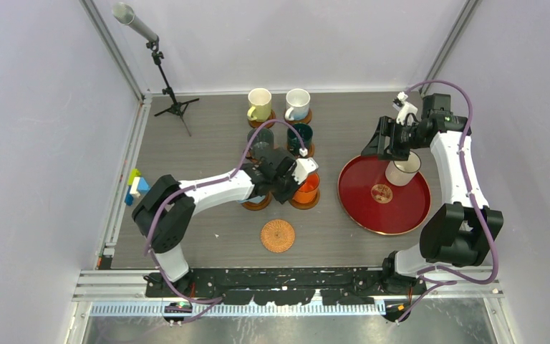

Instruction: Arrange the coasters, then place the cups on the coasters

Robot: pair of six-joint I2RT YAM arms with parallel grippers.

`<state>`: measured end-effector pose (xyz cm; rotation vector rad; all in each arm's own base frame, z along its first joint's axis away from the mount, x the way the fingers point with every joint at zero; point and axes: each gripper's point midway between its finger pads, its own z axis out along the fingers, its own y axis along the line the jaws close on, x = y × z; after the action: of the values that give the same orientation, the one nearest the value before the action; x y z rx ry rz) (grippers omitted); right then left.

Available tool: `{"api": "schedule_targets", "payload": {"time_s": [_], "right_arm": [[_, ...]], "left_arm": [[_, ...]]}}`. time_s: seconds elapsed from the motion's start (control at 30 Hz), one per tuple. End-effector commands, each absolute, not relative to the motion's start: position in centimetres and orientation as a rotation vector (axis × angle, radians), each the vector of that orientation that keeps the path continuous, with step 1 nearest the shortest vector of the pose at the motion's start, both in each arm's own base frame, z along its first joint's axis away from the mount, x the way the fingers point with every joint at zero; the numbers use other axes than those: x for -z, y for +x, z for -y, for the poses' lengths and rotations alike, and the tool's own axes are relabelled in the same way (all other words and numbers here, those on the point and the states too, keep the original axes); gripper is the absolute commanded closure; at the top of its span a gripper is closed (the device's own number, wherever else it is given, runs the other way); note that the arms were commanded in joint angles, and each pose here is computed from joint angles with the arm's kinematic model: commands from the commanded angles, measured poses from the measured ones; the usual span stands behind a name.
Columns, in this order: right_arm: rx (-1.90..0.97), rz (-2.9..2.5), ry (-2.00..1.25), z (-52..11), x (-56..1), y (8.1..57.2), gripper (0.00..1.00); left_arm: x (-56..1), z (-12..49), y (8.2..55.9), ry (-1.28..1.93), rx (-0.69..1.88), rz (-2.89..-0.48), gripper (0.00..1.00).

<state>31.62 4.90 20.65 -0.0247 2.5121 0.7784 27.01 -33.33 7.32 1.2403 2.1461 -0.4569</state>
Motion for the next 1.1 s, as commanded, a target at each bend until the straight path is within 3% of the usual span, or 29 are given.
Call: {"api": "schedule_targets", "payload": {"time_s": [0.0, 0.13, 0.33, 0.6, 0.77, 1.07], "right_arm": [[-0.767, -2.485, -0.034, -5.0, -21.0, 32.1, 0.29], [-0.758, -2.488, -0.036, -4.9, -21.0, 32.1, 0.29], [-0.693, -2.498, -0.040, -4.1, -20.9, 32.6, 0.29], [-0.356, -2.557, -0.060, 0.4, -21.0, 35.1, 0.29], [-0.163, -2.607, 0.063, 4.0, -20.4, 36.6, 0.27], [-0.186, -2.664, 0.375, 9.0, -17.8, 40.1, 0.26]], "left_arm": [[-9.2, 35.8, 28.0, 1.195, 0.542, -2.048, 0.96], [-8.6, 35.8, 27.5, 1.211, 0.545, -2.063, 0.86], [-8.9, 35.2, 26.7, 1.242, 0.532, -2.092, 0.60], [-12.3, 34.4, 25.4, 1.281, 0.555, -2.062, 0.03], [-16.7, 34.0, 25.7, 1.275, 0.533, -1.990, 0.00], [-19.4, 33.2, 25.1, 1.254, 0.544, -1.922, 0.00]]}}
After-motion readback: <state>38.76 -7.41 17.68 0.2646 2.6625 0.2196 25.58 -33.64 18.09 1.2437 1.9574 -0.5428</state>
